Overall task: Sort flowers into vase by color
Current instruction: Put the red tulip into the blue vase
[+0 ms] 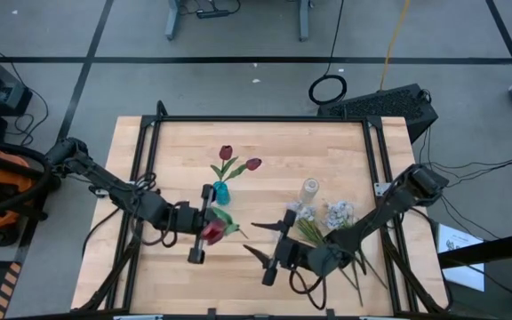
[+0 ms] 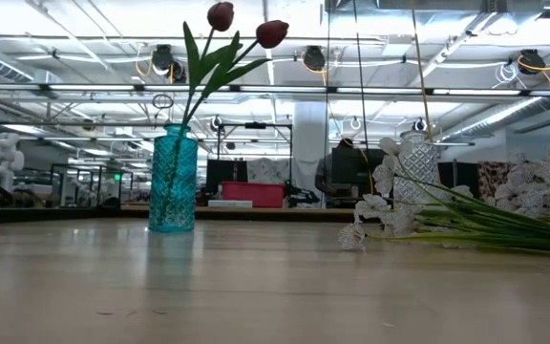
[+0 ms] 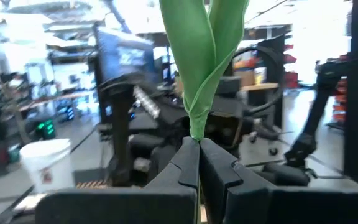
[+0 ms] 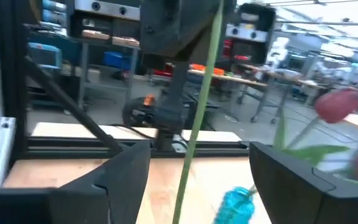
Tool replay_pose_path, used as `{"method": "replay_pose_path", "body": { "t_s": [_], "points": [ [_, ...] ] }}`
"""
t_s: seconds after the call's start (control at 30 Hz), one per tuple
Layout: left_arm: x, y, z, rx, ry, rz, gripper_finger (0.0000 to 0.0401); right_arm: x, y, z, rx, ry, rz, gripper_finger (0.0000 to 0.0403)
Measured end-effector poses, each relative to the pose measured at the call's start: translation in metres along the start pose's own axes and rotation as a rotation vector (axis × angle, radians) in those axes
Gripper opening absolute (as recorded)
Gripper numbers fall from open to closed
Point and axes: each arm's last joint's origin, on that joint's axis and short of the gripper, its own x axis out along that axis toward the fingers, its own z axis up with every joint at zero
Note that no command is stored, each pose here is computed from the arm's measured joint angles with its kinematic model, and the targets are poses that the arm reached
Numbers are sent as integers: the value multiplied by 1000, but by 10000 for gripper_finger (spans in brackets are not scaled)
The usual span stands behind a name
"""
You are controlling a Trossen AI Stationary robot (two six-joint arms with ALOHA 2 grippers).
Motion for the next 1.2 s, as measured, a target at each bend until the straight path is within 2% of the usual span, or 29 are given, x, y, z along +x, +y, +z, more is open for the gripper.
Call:
{"method": "replay_pose_path", "body": {
  "t_s": [0.1,0.2,0.8,1.1,1.2],
  "points": [
    [0,-1,1,24,-18,-30,3,7,-2,0,47,-19,106,254],
    [1,-1,1,42,-23,-37,3,13,-5,-1,96,-20,141,238],
    [3,-3,-7,65,24,-48,3,17,-8,-4,79,-10,131,76],
    [3,-4,-9,68,40,-52,3,16,-7,-7,74,13,131,11],
    [3,-4,-9,61,40,-52,7,16,-7,-7,75,13,129,6]
  ]
}}
